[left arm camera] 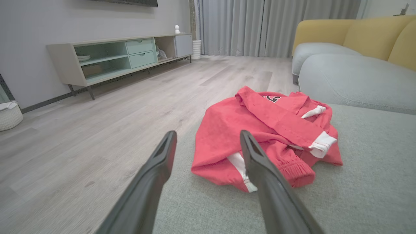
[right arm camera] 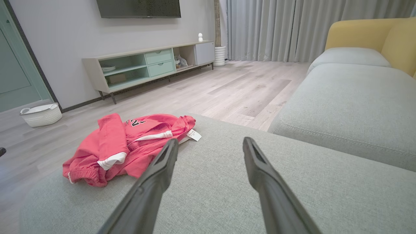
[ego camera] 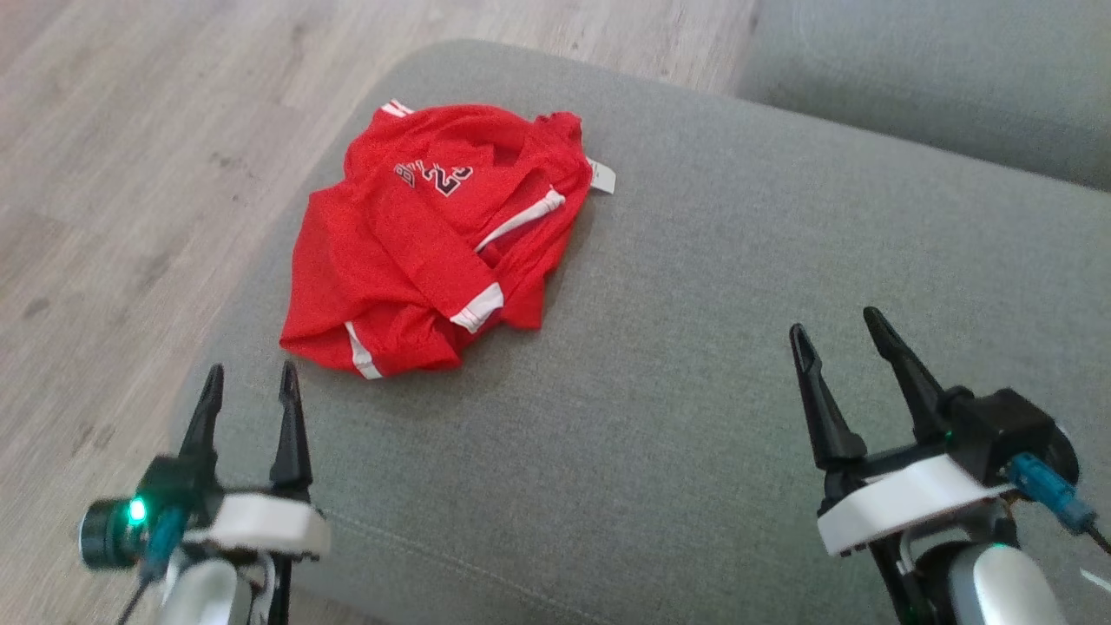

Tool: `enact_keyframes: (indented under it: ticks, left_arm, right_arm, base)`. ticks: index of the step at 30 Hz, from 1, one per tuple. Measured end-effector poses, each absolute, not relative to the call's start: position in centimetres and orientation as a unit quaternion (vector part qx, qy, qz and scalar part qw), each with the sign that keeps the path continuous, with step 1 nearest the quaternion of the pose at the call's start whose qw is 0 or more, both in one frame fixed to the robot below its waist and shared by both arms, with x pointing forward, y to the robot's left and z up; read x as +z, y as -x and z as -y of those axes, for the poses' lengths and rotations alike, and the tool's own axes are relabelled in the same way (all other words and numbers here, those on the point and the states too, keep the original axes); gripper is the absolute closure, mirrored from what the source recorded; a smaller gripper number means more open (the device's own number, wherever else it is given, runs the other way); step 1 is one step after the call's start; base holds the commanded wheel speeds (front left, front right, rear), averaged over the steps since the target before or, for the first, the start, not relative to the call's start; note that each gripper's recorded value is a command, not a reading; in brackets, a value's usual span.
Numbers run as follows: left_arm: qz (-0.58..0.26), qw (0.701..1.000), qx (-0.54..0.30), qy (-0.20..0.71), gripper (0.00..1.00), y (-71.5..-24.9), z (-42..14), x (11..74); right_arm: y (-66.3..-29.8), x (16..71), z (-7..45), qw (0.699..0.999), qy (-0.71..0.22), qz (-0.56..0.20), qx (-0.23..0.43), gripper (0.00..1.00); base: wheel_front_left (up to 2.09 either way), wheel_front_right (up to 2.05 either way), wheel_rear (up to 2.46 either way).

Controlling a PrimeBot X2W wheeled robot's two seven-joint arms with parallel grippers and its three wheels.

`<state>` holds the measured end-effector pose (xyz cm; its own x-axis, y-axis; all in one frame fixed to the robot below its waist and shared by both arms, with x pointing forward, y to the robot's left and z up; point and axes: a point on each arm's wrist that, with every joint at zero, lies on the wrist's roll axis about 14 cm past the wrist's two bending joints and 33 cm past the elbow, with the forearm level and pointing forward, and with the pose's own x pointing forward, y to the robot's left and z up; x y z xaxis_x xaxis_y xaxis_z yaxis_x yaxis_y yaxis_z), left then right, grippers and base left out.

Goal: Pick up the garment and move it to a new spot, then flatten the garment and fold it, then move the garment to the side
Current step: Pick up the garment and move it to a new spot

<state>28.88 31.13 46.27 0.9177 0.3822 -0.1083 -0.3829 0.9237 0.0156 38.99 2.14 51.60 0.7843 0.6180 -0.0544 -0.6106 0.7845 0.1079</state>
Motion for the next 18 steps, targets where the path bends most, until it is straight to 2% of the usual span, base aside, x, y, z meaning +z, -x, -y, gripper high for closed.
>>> enact_keyframes:
  ticks: [6, 10, 16, 18]
  left_arm:
    - [-0.102, 0.982, 0.158, -0.003, 0.00, -34.0, -31.4, 45.9]
    - [-0.163, 0.978, 0.128, 0.002, 0.00, -37.7, -31.7, 44.4]
    - [-0.293, 0.950, 0.110, 0.014, 0.00, -39.6, -32.3, 39.3]
    - [-0.313, 0.943, 0.111, 0.021, 0.00, -39.6, -32.4, 38.5]
  right_arm:
    - [-41.5, 51.6, -2.1, 0.946, -0.036, -0.040, 0.320, 0.00]
    - [-43.5, 50.5, -1.8, 0.947, -0.027, -0.050, 0.317, 0.00]
    - [-45.3, 47.7, -0.7, 0.948, -0.021, -0.082, 0.306, 0.00]
    - [-45.6, 47.3, -0.5, 0.949, -0.020, -0.085, 0.303, 0.00]
  base:
    - [0.00, 0.00, 0.00]
    - [0.00, 0.00, 0.00]
    - [0.00, 0.00, 0.00]
    - [0.00, 0.00, 0.00]
